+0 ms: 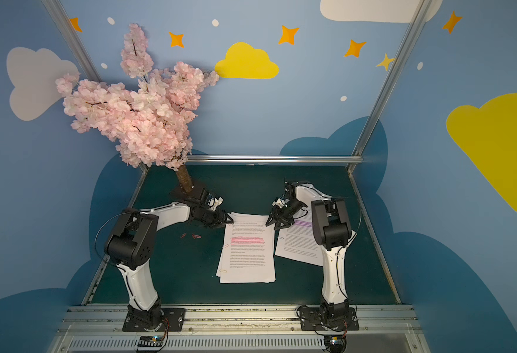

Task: Unclip the paperclips from the documents
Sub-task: Adjust the document at the center of the board, then pick up the document from the center of the board.

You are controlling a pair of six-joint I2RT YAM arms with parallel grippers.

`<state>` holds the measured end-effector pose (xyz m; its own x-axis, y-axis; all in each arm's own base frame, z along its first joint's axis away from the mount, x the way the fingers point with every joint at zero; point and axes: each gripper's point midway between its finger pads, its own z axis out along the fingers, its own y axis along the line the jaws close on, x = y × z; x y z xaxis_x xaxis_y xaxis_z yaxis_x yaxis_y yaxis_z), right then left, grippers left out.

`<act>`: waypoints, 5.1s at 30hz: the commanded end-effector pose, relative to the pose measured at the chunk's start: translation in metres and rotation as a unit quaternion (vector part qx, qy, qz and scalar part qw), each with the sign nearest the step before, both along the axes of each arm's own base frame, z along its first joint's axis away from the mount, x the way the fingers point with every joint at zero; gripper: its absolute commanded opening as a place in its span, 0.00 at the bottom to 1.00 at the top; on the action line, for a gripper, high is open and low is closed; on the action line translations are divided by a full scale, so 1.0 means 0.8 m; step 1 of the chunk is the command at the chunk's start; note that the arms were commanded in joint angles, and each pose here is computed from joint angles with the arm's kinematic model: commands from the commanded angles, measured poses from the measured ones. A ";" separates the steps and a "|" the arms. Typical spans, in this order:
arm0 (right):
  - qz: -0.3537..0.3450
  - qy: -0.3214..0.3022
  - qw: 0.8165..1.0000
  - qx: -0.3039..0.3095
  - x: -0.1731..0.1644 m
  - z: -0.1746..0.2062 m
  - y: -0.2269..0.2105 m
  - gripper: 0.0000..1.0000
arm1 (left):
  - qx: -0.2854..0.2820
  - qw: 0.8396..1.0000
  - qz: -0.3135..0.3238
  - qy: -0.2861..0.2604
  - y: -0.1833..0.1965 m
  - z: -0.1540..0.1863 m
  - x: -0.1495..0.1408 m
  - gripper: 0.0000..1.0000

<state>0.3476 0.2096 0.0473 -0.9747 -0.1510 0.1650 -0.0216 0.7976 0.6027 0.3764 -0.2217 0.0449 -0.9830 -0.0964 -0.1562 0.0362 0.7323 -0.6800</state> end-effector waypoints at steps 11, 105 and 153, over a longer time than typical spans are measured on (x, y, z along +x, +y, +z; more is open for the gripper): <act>-0.060 -0.362 0.910 -0.191 0.083 0.173 -0.104 0.51 | -0.004 1.000 -0.002 -0.024 -0.001 0.019 0.002 0.49; 0.061 -0.154 0.892 0.420 -0.020 0.216 0.075 0.84 | -0.260 0.939 0.012 -0.225 -0.039 0.412 -0.073 0.03; -0.021 -0.181 0.840 0.511 0.033 0.301 0.070 0.89 | -0.336 0.913 0.081 -0.217 -0.035 0.435 -0.030 0.03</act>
